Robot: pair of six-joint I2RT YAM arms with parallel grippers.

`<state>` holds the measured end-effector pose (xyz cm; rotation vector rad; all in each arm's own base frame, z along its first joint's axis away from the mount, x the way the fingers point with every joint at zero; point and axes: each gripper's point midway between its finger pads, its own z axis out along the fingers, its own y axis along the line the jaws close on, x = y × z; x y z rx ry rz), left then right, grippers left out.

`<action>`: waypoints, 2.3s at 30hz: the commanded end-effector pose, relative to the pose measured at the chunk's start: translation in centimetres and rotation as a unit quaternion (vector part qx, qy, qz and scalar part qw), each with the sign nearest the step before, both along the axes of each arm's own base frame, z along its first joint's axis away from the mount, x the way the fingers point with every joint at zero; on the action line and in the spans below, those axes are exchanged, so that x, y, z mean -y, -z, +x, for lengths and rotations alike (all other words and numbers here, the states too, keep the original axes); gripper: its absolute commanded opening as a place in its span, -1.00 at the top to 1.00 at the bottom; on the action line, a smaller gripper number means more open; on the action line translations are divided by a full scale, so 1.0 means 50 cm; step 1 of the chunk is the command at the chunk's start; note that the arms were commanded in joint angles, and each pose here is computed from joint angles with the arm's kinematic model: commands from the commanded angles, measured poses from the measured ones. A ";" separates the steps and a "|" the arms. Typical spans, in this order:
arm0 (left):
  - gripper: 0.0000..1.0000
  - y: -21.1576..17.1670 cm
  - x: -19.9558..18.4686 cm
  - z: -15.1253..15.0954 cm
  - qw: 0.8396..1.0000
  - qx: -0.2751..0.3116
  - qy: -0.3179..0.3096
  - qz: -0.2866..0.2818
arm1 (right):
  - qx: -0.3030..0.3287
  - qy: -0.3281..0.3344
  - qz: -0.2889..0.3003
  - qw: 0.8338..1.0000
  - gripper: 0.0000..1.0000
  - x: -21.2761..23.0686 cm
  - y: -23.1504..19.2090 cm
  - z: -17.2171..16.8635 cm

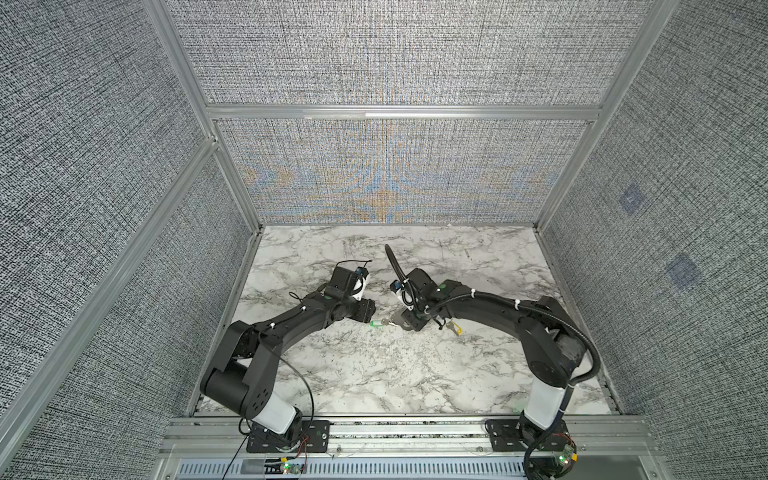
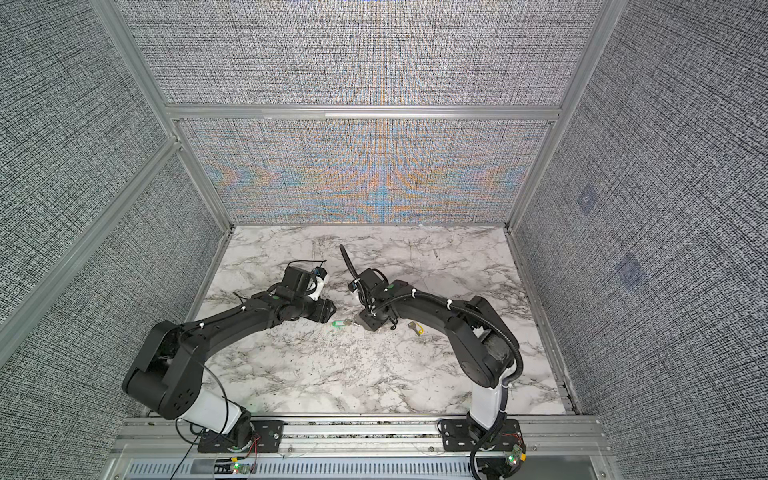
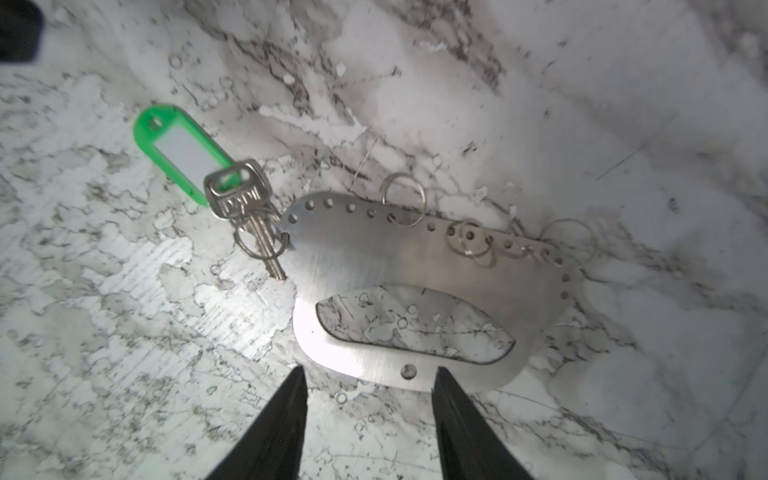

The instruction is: Remove the keys from the keyring

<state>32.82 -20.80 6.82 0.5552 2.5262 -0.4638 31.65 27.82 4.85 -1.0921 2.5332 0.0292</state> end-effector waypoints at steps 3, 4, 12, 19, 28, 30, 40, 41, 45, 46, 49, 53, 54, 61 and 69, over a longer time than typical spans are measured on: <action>-0.40 0.019 0.005 -0.024 0.999 -0.035 0.015 -0.005 | 0.011 0.053 -0.043 0.998 -0.01 0.039 0.026 0.016; -0.39 0.022 0.003 -0.025 0.999 -0.035 0.013 -0.004 | 0.011 0.058 -0.045 0.997 -0.02 0.043 0.031 0.018; -0.40 0.018 -0.013 -0.029 1.000 -0.025 -0.005 0.002 | 0.017 0.080 -0.083 0.993 0.01 0.098 0.063 0.056; -0.40 0.016 -0.021 -0.025 1.000 -0.019 -0.021 0.000 | 0.039 0.074 -0.107 0.991 0.02 0.124 0.057 0.097; -0.41 -0.006 -0.051 -0.011 0.999 -0.007 -0.042 -0.007 | 0.053 0.068 -0.123 0.989 -0.06 0.128 0.055 0.140; -0.41 -0.005 -0.055 -0.011 0.999 -0.011 -0.044 -0.010 | 0.052 0.069 -0.129 0.988 -0.06 0.132 0.059 0.151; -0.41 -0.004 -0.064 -0.013 0.999 -0.013 -0.048 -0.016 | 0.064 0.028 -0.098 0.993 -0.14 0.055 0.059 0.218; -0.41 -0.004 -0.063 -0.014 0.999 -0.014 -0.047 -0.017 | 0.064 0.024 -0.097 0.993 -0.15 0.049 0.061 0.223; -0.41 -0.009 -0.059 -0.011 0.998 -0.015 -0.046 -0.026 | 0.067 0.015 -0.076 0.995 -0.23 0.017 0.046 0.248; -0.41 -0.011 -0.059 -0.011 0.998 -0.016 -0.046 -0.028 | 0.067 0.019 -0.072 0.995 -0.24 0.014 0.034 0.251; -0.42 -0.019 -0.063 -0.009 0.998 -0.015 -0.049 -0.036 | 0.058 0.039 -0.049 0.996 -0.27 0.005 -0.011 0.237; -0.43 -0.034 -0.080 -0.002 0.996 -0.010 -0.065 -0.054 | 0.012 0.085 0.000 0.996 -0.31 -0.007 -0.073 0.171; -0.43 -0.037 -0.085 0.000 0.996 -0.010 -0.070 -0.059 | -0.006 0.093 0.017 0.995 -0.31 -0.016 -0.082 0.147; -0.44 -0.053 -0.105 0.008 0.994 0.001 -0.084 -0.069 | -0.048 0.080 0.031 0.995 -0.32 -0.095 -0.076 0.045; -0.47 -0.110 -0.141 0.005 0.991 0.040 -0.106 -0.077 | -0.092 0.023 0.047 0.994 -0.29 -0.184 -0.041 0.027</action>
